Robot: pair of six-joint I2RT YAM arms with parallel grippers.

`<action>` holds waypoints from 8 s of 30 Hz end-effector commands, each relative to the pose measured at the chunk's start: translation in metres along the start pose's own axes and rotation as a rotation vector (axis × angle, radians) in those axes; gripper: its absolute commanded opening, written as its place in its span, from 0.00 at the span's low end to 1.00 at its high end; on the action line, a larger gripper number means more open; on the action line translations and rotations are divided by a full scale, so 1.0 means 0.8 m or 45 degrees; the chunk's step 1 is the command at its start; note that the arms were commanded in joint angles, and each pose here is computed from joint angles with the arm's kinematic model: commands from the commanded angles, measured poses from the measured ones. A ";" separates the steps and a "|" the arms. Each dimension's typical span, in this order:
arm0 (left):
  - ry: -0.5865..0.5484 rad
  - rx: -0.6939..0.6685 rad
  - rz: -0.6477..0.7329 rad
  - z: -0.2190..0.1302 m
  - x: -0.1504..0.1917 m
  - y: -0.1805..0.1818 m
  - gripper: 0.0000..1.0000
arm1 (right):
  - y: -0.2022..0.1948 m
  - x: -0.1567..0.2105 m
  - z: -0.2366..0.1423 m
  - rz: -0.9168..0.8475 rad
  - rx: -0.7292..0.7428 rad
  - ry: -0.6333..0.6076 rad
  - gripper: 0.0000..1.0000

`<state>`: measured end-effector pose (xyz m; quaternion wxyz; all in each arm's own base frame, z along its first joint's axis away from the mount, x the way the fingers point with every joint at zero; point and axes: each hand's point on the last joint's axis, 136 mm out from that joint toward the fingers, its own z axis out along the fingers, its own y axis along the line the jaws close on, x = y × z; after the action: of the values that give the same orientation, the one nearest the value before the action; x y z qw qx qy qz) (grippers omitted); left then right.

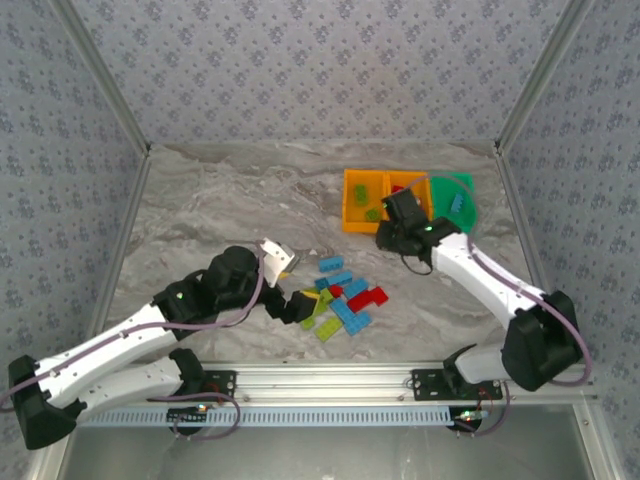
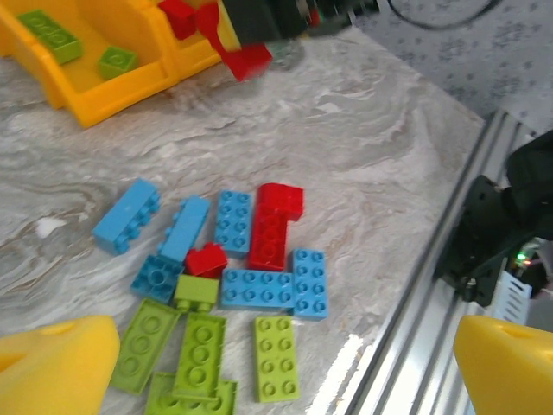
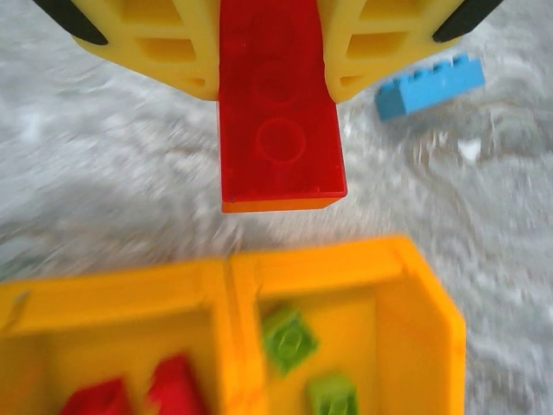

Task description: Sort the legos into containers by color

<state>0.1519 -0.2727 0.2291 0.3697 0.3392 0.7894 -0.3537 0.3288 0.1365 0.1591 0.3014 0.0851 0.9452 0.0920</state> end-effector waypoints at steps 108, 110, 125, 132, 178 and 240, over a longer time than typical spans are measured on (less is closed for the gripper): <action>-0.077 -0.011 0.199 0.026 -0.058 -0.022 0.99 | -0.153 -0.156 0.031 0.237 0.223 -0.064 0.51; -0.029 -0.046 0.189 0.032 -0.050 -0.019 0.99 | -0.172 -0.163 0.052 0.290 0.239 -0.029 0.52; 0.179 -0.329 0.017 0.053 0.003 0.036 0.99 | -0.200 -0.185 0.064 0.412 0.221 0.023 0.84; 0.254 -0.416 -0.016 0.072 0.015 0.060 0.97 | -0.133 -0.146 -0.023 0.338 -0.005 -0.056 0.85; 0.763 -0.369 -0.026 0.271 0.118 0.128 0.31 | -0.038 0.117 -0.187 -0.052 -0.288 0.152 0.92; -0.538 -0.070 0.034 0.414 -0.348 0.060 0.53 | -0.115 0.102 -0.221 0.188 -0.093 -0.185 0.93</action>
<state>0.4478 -0.6205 0.1693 0.5081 0.2698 0.7273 -0.3742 0.1558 0.0508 0.2407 0.3709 0.1377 0.9052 0.1553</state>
